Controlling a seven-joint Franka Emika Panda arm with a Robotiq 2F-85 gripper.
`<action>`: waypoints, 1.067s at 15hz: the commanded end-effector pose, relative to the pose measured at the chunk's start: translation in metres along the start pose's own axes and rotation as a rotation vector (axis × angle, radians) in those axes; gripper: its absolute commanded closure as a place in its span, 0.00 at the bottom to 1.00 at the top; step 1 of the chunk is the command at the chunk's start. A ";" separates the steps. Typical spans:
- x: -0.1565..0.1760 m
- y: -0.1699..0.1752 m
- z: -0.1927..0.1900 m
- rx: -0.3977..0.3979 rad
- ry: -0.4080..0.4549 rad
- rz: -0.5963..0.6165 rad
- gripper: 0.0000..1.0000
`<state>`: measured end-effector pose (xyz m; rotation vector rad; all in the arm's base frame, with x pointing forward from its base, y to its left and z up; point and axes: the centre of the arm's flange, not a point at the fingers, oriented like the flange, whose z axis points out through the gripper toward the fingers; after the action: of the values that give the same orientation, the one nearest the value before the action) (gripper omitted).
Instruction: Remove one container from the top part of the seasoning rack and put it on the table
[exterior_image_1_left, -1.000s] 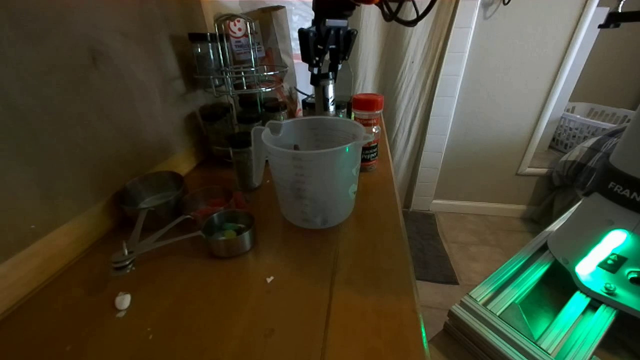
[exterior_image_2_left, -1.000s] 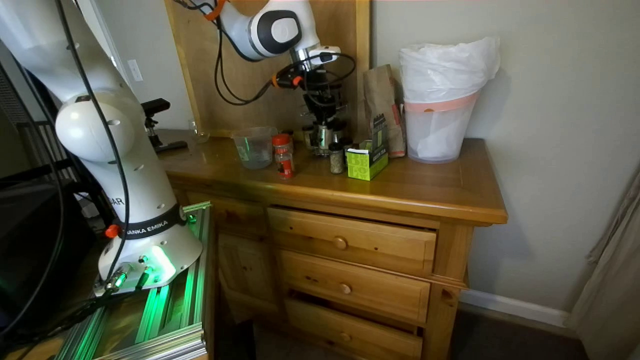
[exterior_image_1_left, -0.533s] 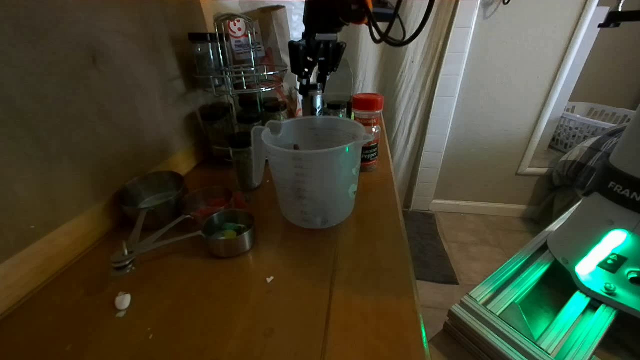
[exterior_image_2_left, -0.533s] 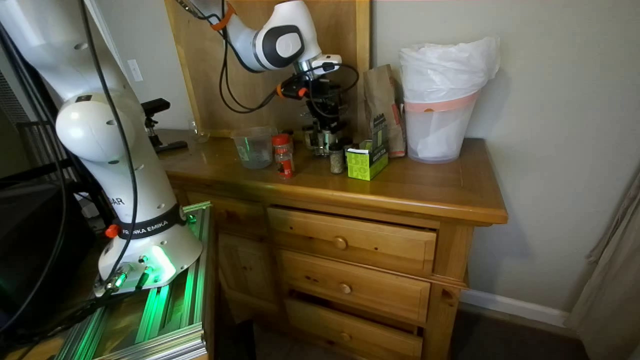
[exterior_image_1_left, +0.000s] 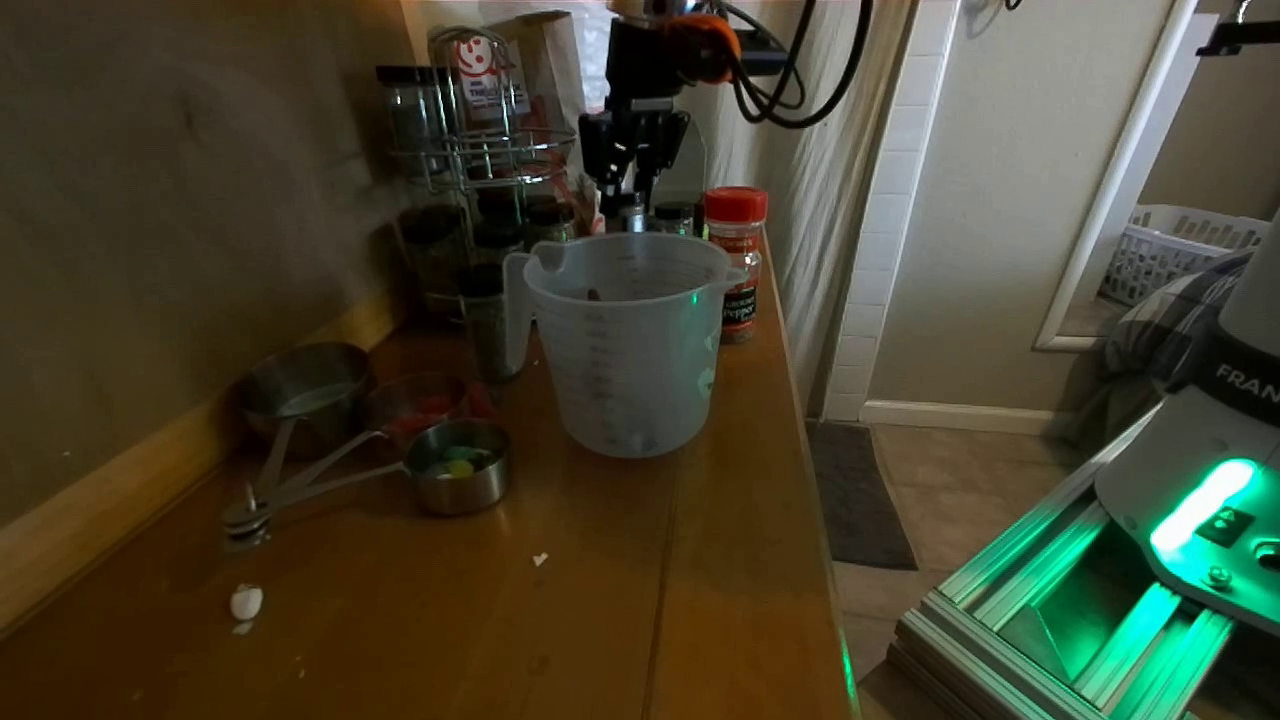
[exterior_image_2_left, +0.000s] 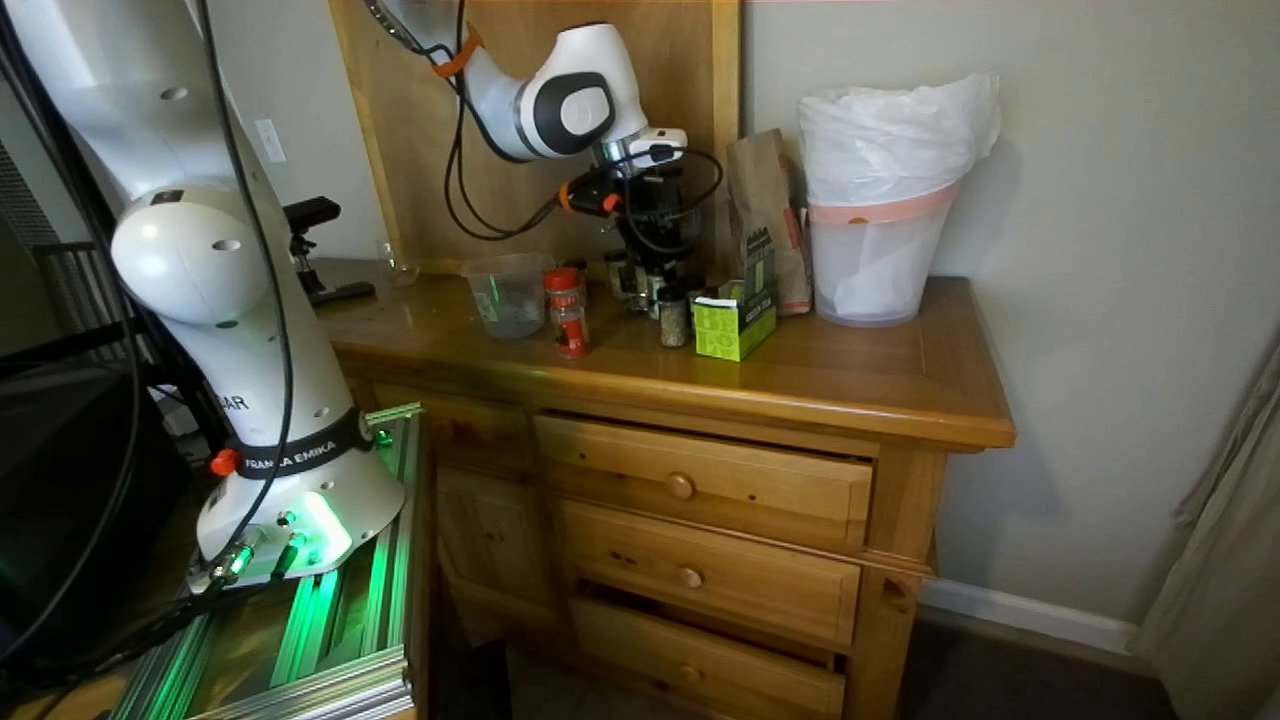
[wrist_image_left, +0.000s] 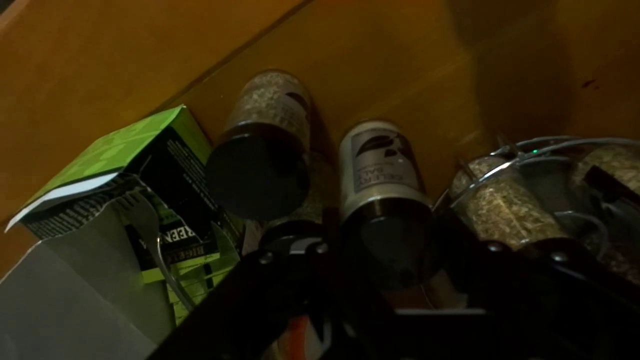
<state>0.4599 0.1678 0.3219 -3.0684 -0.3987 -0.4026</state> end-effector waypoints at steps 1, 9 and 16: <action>0.002 0.003 0.000 -0.030 0.029 -0.027 0.76; 0.001 0.000 0.008 -0.028 -0.004 -0.057 0.76; 0.001 0.000 0.010 -0.020 -0.004 -0.058 0.76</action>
<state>0.4603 0.1664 0.3198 -3.0851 -0.4570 -0.4083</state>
